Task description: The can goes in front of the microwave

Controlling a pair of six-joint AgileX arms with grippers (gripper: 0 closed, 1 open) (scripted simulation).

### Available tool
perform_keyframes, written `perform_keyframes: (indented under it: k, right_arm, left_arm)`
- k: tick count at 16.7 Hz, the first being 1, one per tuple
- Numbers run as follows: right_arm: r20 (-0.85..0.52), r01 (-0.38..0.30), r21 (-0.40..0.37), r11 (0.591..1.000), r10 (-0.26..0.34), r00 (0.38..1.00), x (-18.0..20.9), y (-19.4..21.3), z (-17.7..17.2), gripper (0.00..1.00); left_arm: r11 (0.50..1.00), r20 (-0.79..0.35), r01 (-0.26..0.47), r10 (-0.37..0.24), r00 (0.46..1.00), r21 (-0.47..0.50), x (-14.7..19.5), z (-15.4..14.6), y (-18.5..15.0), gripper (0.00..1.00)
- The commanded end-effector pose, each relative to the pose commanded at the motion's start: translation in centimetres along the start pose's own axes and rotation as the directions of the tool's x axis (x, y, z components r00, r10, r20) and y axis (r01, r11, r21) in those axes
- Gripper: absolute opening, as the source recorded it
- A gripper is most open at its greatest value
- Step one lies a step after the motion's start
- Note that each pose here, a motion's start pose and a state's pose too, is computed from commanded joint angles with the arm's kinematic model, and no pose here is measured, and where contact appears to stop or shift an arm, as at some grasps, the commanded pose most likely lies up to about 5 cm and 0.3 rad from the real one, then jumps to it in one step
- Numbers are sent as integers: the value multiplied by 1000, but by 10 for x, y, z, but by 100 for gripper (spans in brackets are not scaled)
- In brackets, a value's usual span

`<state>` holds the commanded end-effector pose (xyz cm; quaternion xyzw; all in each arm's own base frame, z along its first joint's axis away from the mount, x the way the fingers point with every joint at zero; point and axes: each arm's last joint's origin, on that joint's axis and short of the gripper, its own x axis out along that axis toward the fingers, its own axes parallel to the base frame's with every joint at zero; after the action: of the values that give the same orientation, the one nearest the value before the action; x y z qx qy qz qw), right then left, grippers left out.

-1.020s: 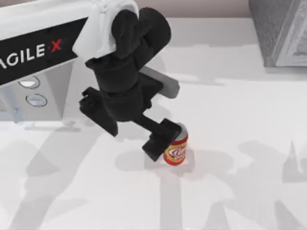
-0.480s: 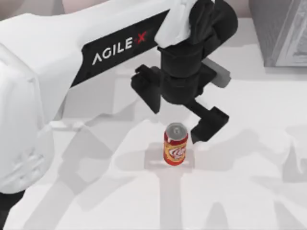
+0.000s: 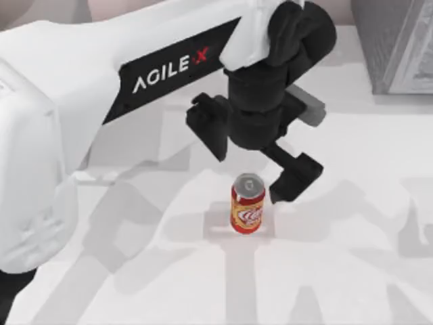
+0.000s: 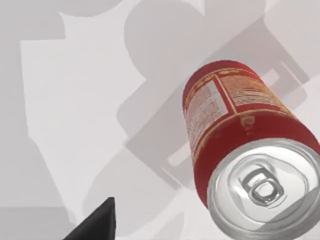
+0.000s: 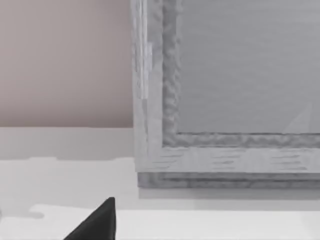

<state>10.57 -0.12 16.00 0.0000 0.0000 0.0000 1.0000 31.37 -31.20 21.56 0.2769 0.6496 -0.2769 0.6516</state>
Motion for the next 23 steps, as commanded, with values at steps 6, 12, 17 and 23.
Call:
perform_keyframes:
  k: [6, 12, 17, 23]
  right_arm:
    - [0, 0, 0, 1000, 0, 1000, 0, 0, 0, 100]
    - [0, 0, 0, 1000, 0, 1000, 0, 0, 0, 100]
    - [0, 0, 0, 1000, 0, 1000, 0, 0, 0, 100]
    - [0, 0, 0, 1000, 0, 1000, 0, 0, 0, 100]
  left_arm:
    - [1000, 2, 0, 0, 1000, 1, 49, 1, -1, 100]
    - [1000, -1, 0, 0, 1000, 1, 56, 0, -1, 92]
    - [1000, -1, 0, 0, 1000, 1, 56, 0, -1, 55]
    - [1000, -1, 0, 0, 1000, 1, 56, 0, -1, 10]
